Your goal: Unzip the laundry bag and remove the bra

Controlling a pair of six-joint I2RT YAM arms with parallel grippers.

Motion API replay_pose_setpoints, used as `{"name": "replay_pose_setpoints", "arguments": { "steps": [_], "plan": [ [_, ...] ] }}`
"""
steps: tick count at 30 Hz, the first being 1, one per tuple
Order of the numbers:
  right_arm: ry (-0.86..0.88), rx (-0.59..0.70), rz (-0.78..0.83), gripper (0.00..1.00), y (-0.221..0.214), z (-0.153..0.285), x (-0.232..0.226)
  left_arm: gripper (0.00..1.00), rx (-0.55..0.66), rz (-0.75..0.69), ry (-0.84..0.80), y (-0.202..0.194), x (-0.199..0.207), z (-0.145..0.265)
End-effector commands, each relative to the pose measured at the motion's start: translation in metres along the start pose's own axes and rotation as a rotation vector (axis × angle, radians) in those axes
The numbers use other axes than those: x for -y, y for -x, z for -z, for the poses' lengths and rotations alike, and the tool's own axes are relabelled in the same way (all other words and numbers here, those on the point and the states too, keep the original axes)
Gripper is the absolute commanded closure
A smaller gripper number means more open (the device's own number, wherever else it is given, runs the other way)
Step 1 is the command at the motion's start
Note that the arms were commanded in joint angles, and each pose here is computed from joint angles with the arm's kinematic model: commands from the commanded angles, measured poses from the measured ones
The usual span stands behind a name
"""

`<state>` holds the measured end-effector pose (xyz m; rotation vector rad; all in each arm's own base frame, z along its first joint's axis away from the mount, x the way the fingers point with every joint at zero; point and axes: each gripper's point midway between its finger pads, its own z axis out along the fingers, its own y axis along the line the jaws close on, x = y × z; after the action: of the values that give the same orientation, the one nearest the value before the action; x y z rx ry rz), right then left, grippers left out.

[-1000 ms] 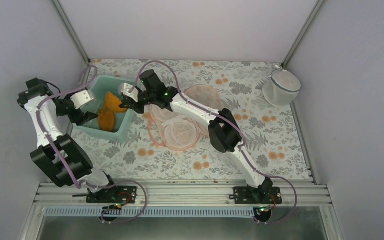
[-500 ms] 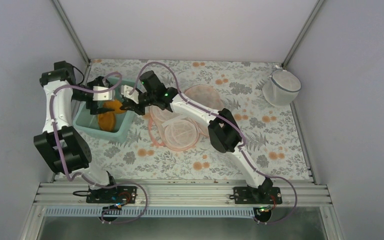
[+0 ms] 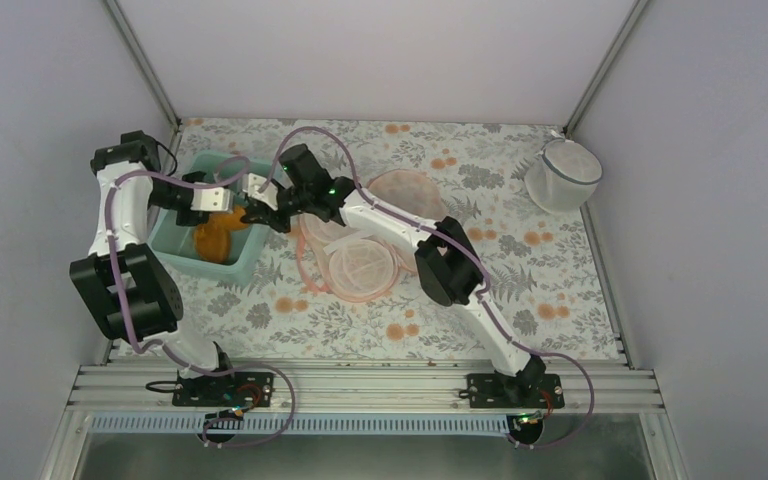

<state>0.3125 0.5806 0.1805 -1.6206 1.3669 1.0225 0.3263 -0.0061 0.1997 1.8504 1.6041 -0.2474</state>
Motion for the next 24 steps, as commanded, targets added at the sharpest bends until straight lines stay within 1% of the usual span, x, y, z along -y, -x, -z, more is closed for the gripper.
{"name": "replay_pose_setpoints", "arguments": {
  "steps": [1,2,4,5,8,10,12,14,16,21,23,24],
  "plan": [
    [-0.022,0.06,0.029,0.89,0.033,0.013,0.0,0.98,0.078,0.028,0.014,0.013,0.001,-0.002],
    [-0.04,0.062,0.016,0.81,0.034,0.015,0.003,0.98,0.101,0.066,0.029,0.014,-0.003,0.0],
    [-0.089,0.07,-0.004,0.57,0.039,0.023,0.013,0.98,0.177,0.163,0.072,0.014,-0.014,0.004],
    [-0.112,0.072,-0.015,0.5,0.038,0.025,0.017,0.98,0.222,0.199,0.095,0.014,-0.02,0.007],
    [-0.179,0.095,-0.027,0.36,0.049,0.04,0.028,0.98,0.353,0.358,0.138,0.01,-0.035,0.013],
    [-0.208,0.102,-0.029,0.32,0.056,0.048,0.032,0.98,0.416,0.433,0.149,0.007,-0.045,0.014],
    [-0.238,0.104,-0.027,0.32,0.062,0.055,0.035,0.98,0.454,0.482,0.15,0.006,-0.051,0.013],
    [-0.245,0.113,-0.022,0.31,0.067,0.062,0.035,0.98,0.469,0.477,0.156,0.008,-0.051,0.014],
    [-0.215,0.133,-0.022,0.31,0.069,0.067,0.032,0.98,0.467,0.46,0.167,0.012,-0.052,0.018],
    [-0.167,0.159,-0.013,0.25,0.067,0.079,0.036,0.98,0.452,0.432,0.171,0.019,-0.047,0.023],
    [-0.141,0.175,0.009,0.21,0.07,0.083,0.038,0.98,0.437,0.414,0.167,0.019,-0.042,0.021],
    [-0.126,0.182,0.019,0.17,0.07,0.083,0.039,0.98,0.426,0.399,0.166,0.02,-0.04,0.02]
  ]
}}
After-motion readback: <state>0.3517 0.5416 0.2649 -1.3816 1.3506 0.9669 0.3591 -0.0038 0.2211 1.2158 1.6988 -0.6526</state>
